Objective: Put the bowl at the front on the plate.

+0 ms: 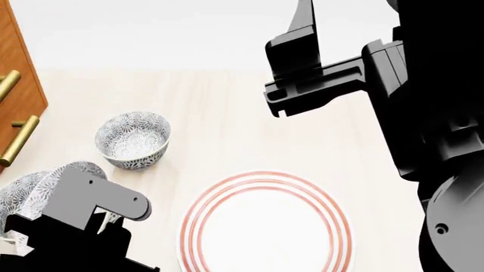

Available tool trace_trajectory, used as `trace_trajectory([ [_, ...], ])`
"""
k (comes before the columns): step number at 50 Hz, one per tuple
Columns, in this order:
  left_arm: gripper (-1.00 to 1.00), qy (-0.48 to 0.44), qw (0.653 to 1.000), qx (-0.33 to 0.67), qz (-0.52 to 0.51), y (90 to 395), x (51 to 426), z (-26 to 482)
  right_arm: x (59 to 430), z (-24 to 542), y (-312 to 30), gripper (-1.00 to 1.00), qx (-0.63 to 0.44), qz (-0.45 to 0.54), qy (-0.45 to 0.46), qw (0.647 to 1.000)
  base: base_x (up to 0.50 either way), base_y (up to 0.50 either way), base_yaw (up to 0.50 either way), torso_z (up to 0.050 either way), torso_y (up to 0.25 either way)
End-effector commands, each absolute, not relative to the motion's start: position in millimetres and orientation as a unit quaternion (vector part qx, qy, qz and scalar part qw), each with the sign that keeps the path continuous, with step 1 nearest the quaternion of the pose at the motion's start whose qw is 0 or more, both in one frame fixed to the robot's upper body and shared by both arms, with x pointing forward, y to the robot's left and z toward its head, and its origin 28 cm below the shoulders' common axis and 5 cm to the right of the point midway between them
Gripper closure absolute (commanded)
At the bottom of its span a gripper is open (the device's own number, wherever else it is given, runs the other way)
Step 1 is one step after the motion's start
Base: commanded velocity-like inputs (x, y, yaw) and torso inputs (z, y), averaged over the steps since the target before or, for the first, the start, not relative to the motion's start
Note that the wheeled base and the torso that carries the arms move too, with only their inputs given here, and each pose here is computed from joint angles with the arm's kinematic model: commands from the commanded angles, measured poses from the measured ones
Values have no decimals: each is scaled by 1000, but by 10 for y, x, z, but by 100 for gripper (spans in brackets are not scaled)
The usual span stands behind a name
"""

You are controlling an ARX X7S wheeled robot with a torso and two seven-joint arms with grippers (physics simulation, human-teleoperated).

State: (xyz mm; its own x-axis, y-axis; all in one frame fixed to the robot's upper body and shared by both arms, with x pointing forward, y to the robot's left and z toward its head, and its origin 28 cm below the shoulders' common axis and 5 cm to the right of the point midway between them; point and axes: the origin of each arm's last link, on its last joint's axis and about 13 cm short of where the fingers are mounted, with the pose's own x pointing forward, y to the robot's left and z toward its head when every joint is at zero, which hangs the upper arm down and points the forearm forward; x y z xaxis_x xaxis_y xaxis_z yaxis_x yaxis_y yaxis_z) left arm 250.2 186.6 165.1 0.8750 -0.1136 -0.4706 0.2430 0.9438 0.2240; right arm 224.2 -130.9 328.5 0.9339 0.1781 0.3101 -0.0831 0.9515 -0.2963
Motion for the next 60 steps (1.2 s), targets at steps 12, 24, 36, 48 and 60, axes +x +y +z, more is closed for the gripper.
trace_trajectory([
  [12,100,165,966,151,-127,1754,2636,1997,2243,3253,-1315,-100,-139,68,-168,974,0,0,0,0,0],
  [24,100,143,965,164,-144,1666,2686,2099,2243,3249,-1316,-100,-137,68,-170,973,0,0,0,0,0],
  [36,100,131,962,179,-161,1551,2791,2146,2246,3242,-1319,-100,-137,69,-169,974,0,0,0,0,1],
  [48,100,120,957,196,-174,1460,2896,2185,2230,3303,-1321,-100,-141,68,-174,972,0,0,0,0,0],
  [60,100,115,948,237,-177,1391,3045,2147,2249,3296,-1315,-100,-141,71,-175,972,0,0,0,0,1],
])
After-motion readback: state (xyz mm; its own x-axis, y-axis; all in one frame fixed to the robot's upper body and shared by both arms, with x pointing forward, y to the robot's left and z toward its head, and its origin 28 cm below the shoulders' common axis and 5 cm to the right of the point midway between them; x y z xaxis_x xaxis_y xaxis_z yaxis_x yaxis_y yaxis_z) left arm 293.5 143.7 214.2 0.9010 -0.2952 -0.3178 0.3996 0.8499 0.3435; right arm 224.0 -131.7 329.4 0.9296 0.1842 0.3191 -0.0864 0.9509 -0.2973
